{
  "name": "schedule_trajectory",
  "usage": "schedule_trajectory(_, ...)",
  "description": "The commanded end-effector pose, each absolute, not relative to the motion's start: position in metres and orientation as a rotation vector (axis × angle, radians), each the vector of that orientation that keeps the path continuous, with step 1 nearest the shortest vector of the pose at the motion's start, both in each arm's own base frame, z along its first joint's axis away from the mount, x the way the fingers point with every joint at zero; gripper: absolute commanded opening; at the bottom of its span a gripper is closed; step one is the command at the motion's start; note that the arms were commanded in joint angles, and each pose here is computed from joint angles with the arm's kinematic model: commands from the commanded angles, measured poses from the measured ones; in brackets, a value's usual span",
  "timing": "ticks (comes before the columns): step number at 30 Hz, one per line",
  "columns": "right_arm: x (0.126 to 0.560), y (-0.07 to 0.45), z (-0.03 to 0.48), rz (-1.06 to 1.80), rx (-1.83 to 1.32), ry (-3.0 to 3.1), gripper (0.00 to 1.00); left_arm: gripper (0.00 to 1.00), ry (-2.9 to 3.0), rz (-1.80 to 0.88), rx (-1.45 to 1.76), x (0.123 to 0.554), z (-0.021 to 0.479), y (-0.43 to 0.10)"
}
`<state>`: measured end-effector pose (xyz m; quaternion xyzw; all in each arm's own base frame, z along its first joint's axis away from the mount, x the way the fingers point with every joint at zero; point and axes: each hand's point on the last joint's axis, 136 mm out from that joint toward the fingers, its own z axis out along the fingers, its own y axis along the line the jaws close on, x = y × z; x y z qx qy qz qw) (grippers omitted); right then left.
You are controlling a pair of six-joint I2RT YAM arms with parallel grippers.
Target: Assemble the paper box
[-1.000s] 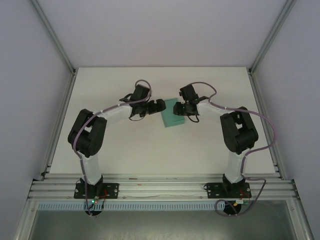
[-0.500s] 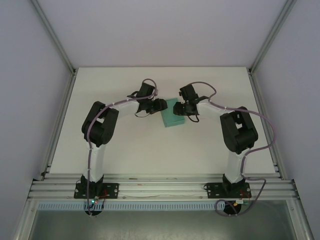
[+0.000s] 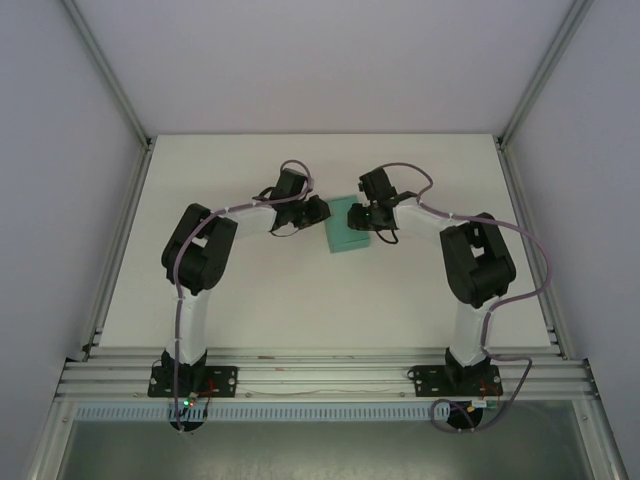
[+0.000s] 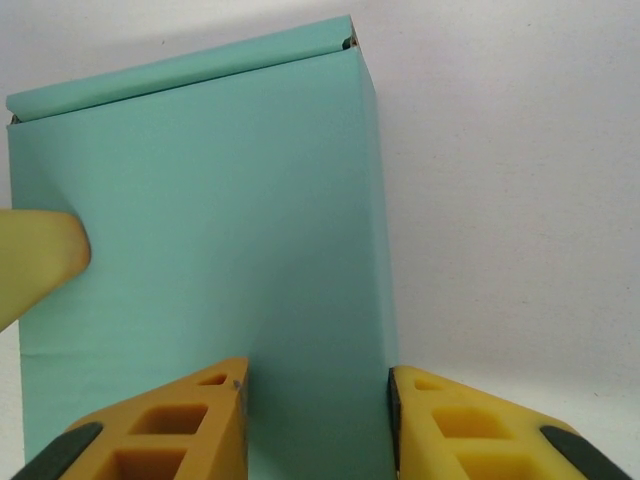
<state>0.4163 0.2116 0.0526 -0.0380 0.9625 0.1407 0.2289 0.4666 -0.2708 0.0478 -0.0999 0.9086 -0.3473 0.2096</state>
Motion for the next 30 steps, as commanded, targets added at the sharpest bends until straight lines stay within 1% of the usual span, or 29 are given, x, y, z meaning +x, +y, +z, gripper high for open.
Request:
schedule_trajectory(1, 0.368, 0.179, -0.008, 0.172, -0.154, 2.908, 0.34, 0.00, 2.650, -0.879, -0.302, 0.441, 0.015, -0.266)
schedule_trajectory(2, 0.370, 0.180, -0.004, 0.175, -0.152, 2.900, 0.34, 0.00, 2.648, -0.869, -0.293, 0.442, 0.020, -0.266)
schedule_trajectory(3, 0.373, 0.180, 0.001, 0.178, -0.148, 2.890, 0.36, 0.10, 2.638, -0.857, -0.280, 0.444, 0.026, -0.265)
schedule_trajectory(4, 0.376, 0.179, 0.005, 0.176, -0.142, 2.878, 0.40, 0.15, 2.630, -0.840, -0.274, 0.446, 0.032, -0.263)
schedule_trajectory(5, 0.379, 0.179, 0.010, 0.179, -0.135, 2.864, 0.41, 0.18, 2.619, -0.828, -0.267, 0.448, 0.038, -0.262)
schedule_trajectory(6, 0.383, 0.180, 0.016, 0.183, -0.131, 2.849, 0.42, 0.30, 2.602, -0.816, -0.258, 0.451, 0.047, -0.261)
schedule_trajectory(7, 0.388, 0.179, 0.023, 0.189, -0.118, 2.831, 0.43, 0.34, 2.591, -0.801, -0.251, 0.453, 0.054, -0.259)
schedule_trajectory(8, 0.392, 0.180, 0.030, 0.204, -0.109, 2.812, 0.43, 0.35, 2.580, -0.791, -0.237, 0.454, 0.061, -0.258)
schedule_trajectory(9, 0.396, 0.183, 0.038, 0.229, -0.112, 2.793, 0.44, 0.43, 2.571, -0.779, -0.225, 0.456, 0.068, -0.257)
schedule_trajectory(10, 0.400, 0.183, 0.045, 0.239, -0.108, 2.779, 0.48, 0.47, 2.561, -0.767, -0.220, 0.458, 0.075, -0.256)
schedule_trajectory(11, 0.404, 0.184, 0.053, 0.238, -0.105, 2.767, 0.50, 0.49, 2.547, -0.766, -0.208, 0.459, 0.083, -0.256)
schedule_trajectory(13, 0.413, 0.184, 0.069, 0.234, -0.104, 2.730, 0.60, 0.54, 2.524, -0.765, -0.190, 0.460, 0.096, -0.256)
schedule_trajectory(14, 0.415, 0.185, 0.076, 0.244, -0.107, 2.714, 0.61, 0.58, 2.515, -0.765, -0.183, 0.460, 0.102, -0.255)
schedule_trajectory(15, 0.417, 0.188, 0.084, 0.261, -0.112, 2.698, 0.62, 0.65, 2.506, -0.763, -0.177, 0.460, 0.108, -0.254)
schedule_trajectory(16, 0.419, 0.190, 0.090, 0.281, -0.120, 2.685, 0.65, 0.66, 2.495, -0.767, -0.166, 0.460, 0.114, -0.254)
schedule_trajectory(18, 0.420, 0.192, 0.104, 0.302, -0.129, 2.657, 0.69, 0.78, 2.478, -0.765, -0.145, 0.458, 0.123, -0.253)
schedule_trajectory(19, 0.421, 0.192, 0.110, 0.308, -0.130, 2.640, 0.71, 0.80, 2.450, -0.766, -0.133, 0.456, 0.136, -0.251)
schedule_trajectory(20, 0.421, 0.191, 0.117, 0.304, -0.127, 2.621, 0.75, 0.86, 2.433, -0.757, -0.130, 0.455, 0.144, -0.248)
schedule_trajectory(21, 0.422, 0.188, 0.126, 0.300, -0.121, 2.594, 0.80, 0.99, 2.412, -0.733, -0.109, 0.452, 0.154, -0.243)
schedule_trajectory(22, 0.421, 0.185, 0.133, 0.300, -0.118, 2.569, 0.85, 1.00, 2.392, -0.710, -0.100, 0.450, 0.163, -0.237)
schedule_trajectory(23, 0.421, 0.181, 0.142, 0.298, -0.103, 2.541, 1.00, 1.00, 2.369, -0.677, -0.098, 0.448, 0.174, -0.229)
schedule_trajectory(26, 0.414, 0.157, 0.167, 0.269, -0.037, 2.448, 1.00, 1.00, 2.277, -0.505, -0.135, 0.439, 0.206, -0.186)
schedule_trajectory(30, 0.392, 0.110, 0.188, 0.176, 0.065, 2.310, 1.00, 1.00, 2.122, -0.247, -0.288, 0.416, 0.231, -0.100)
